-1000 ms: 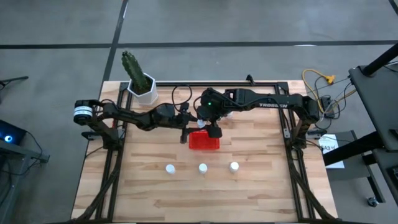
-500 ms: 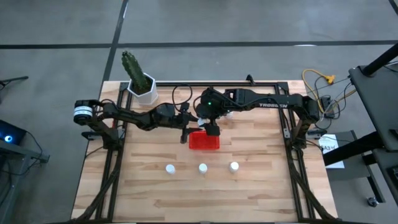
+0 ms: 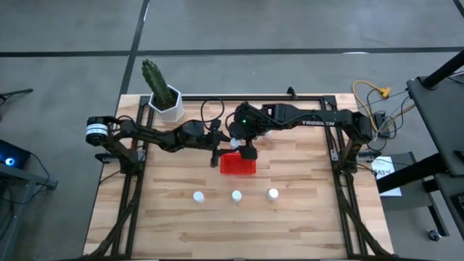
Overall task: Pick and place pill bottles into a basket
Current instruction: Put the white pill bottle into the red bin
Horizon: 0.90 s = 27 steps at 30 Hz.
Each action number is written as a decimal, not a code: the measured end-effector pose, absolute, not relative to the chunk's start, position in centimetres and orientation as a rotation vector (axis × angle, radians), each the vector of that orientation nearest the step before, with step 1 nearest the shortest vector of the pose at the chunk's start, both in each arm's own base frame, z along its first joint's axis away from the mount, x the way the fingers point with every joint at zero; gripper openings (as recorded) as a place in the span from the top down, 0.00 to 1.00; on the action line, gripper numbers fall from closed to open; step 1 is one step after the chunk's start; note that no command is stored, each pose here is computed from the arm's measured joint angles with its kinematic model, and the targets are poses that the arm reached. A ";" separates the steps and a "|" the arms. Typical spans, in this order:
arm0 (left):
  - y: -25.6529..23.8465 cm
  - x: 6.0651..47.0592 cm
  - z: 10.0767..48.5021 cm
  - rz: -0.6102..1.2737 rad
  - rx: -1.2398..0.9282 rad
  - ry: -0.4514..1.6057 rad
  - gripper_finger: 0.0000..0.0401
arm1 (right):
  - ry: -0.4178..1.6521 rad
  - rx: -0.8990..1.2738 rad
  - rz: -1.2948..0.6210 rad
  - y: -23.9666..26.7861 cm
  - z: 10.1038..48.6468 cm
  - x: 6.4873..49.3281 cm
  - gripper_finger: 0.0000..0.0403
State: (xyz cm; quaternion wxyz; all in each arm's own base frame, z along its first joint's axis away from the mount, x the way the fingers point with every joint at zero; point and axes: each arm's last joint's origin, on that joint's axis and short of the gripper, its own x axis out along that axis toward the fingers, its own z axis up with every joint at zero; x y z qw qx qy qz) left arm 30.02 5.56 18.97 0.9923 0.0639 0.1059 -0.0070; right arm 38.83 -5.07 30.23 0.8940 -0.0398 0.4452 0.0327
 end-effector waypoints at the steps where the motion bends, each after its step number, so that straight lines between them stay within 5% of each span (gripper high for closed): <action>1: 5.6 30.0 19.0 -0.014 0.128 0.211 0.63 | 0.929 -0.081 0.068 -5.1 30.1 38.8 0.19; 27: 5.6 30.0 19.0 -0.014 0.128 0.209 0.63 | 0.939 -0.075 0.068 -5.1 29.3 38.8 0.20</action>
